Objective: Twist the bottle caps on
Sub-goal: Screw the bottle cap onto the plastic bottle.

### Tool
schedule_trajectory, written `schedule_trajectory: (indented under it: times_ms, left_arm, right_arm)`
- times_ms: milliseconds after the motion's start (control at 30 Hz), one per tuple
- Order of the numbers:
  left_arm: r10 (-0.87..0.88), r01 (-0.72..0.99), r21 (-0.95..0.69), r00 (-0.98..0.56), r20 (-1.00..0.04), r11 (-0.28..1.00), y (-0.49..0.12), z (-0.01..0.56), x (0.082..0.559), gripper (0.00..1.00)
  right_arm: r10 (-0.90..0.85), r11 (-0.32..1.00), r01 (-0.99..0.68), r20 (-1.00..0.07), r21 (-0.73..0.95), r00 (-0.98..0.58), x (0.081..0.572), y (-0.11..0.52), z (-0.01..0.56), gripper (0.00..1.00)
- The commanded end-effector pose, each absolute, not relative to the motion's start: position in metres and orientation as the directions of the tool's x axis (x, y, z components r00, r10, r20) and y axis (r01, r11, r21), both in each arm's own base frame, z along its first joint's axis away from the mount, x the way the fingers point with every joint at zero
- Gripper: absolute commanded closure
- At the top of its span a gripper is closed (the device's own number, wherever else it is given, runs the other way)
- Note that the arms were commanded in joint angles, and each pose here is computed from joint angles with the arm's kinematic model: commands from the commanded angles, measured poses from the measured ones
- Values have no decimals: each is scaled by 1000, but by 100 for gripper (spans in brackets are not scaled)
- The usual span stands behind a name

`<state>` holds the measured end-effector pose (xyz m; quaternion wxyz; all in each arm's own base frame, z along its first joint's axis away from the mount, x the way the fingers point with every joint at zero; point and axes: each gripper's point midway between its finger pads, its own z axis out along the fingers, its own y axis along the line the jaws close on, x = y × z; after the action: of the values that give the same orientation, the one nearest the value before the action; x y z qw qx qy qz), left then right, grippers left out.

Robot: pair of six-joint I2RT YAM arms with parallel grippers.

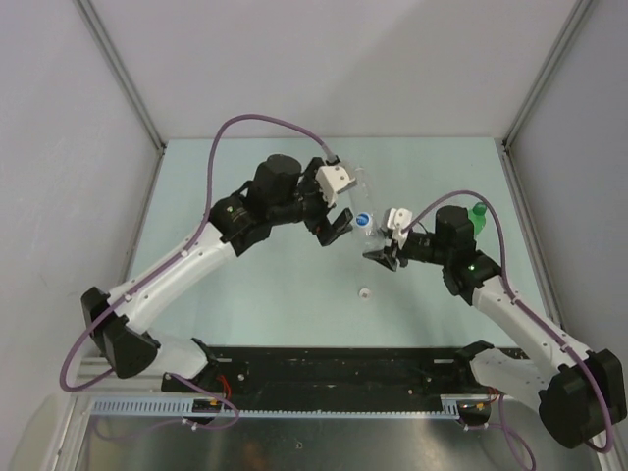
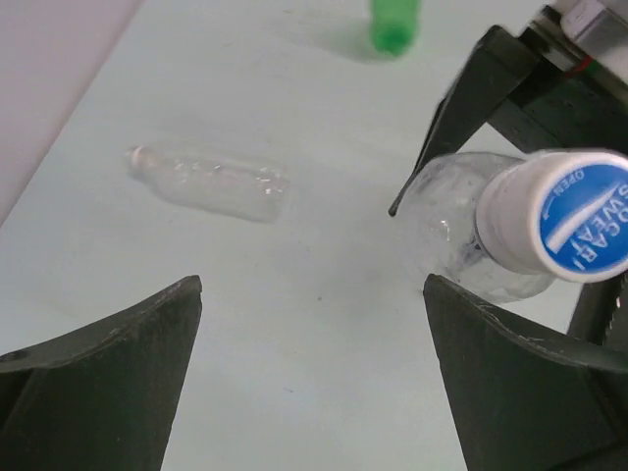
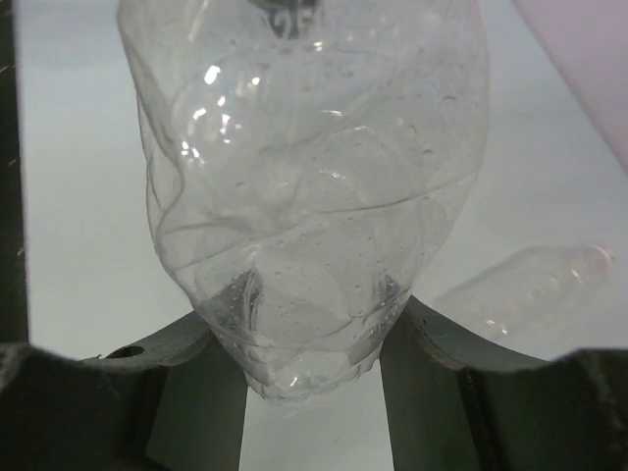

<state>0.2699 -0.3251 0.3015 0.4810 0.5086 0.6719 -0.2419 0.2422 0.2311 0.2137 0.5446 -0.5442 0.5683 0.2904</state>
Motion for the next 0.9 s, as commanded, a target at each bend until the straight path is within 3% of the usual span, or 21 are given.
schedule_trajectory:
  times_ms: [0, 267, 400, 533, 867]
  left_arm:
    - [187, 760, 23, -131, -973, 650, -304, 355, 282, 1]
    - [-79, 568, -160, -165, -983, 807, -296, 418, 278, 0]
    - [-250, 540, -337, -231, -940, 771, -308, 445, 277, 0]
    - [-313, 492, -404, -259, -914, 771, -315, 448, 285, 1]
    - [-327, 483, -460, -337, -883, 746, -353, 432, 294, 7]
  right_arm:
    - [-174, 586, -782, -976, -212, 134, 299, 218, 264, 100]
    - [-169, 876, -447, -983, -181, 67, 342, 191, 264, 100]
    - [-175, 903, -384, -982, -190, 74, 344, 195, 263, 100]
    - [-155, 912, -368, -983, -182, 103, 343, 202, 263, 100]
    - [-181, 940, -269, -976, -208, 125, 350, 205, 249, 100]
